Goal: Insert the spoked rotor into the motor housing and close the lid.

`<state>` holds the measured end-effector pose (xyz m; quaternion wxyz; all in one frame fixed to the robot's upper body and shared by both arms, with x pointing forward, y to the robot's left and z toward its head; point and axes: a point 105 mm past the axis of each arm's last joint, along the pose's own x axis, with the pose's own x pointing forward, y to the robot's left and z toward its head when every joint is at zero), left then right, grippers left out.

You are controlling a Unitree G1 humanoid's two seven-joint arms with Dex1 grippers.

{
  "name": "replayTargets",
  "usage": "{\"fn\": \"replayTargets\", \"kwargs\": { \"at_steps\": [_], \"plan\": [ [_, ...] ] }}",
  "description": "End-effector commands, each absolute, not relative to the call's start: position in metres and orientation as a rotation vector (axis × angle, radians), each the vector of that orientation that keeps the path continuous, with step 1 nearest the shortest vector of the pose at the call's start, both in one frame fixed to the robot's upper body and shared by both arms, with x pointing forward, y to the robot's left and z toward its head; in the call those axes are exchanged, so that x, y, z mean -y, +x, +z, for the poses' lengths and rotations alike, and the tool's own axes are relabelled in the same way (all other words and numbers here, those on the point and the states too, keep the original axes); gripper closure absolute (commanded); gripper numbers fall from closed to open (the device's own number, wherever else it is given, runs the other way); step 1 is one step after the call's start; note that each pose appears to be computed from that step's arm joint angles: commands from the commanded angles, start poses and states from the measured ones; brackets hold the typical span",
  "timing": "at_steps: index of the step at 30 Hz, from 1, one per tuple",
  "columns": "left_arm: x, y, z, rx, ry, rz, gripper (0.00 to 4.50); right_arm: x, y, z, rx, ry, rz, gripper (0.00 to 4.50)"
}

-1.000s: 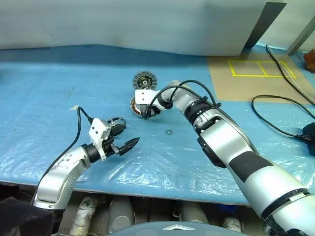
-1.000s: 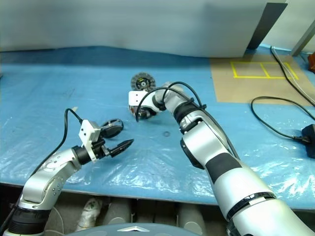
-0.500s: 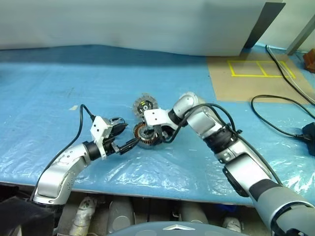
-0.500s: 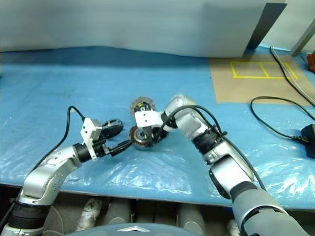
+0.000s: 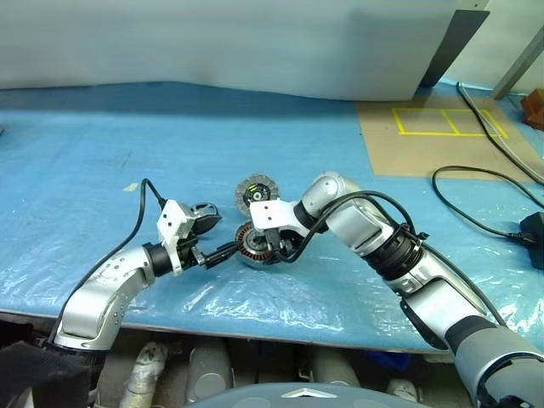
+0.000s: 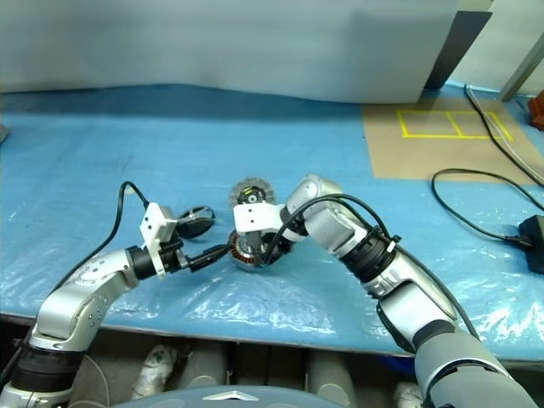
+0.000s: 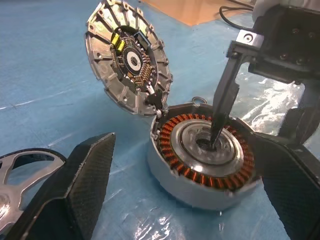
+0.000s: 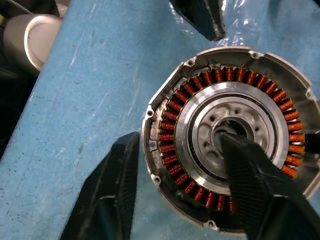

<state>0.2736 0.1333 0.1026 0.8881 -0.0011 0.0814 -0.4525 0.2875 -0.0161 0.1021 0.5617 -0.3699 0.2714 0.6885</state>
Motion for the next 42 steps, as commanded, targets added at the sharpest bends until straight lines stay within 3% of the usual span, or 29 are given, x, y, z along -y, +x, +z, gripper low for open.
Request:
{"fn": "replayTargets", "kwargs": {
  "at_steps": [1,9,12,20,23,30,42],
  "plan": [
    [-0.128,0.272,0.110,-0.146,0.004,-0.982,0.00,0.010,0.285,0.125,-0.614,-0.794,1.636,1.45],
    [-0.125,0.265,0.107,-0.177,0.002,-1.047,0.00,0.025,0.274,0.183,-0.505,-0.511,1.681,1.45],
    [-0.125,0.263,0.108,-0.176,0.008,-1.064,0.00,0.046,0.273,0.187,-0.463,-0.465,1.641,1.45],
    [-0.130,0.257,0.113,-0.148,0.076,-1.101,0.00,0.101,0.296,0.164,-0.184,-0.483,1.196,1.45],
    [-0.131,0.259,0.116,-0.138,0.089,-1.117,0.00,0.114,0.297,0.140,-0.208,-0.409,1.066,1.45],
    [-0.131,0.257,0.117,-0.128,0.163,-1.201,0.00,0.098,0.282,0.103,-0.275,-0.276,1.062,1.45],
    [-0.139,0.248,0.107,-0.148,0.309,-1.283,0.00,0.102,0.313,0.076,-0.308,-0.346,0.981,1.45]
  ]
}}
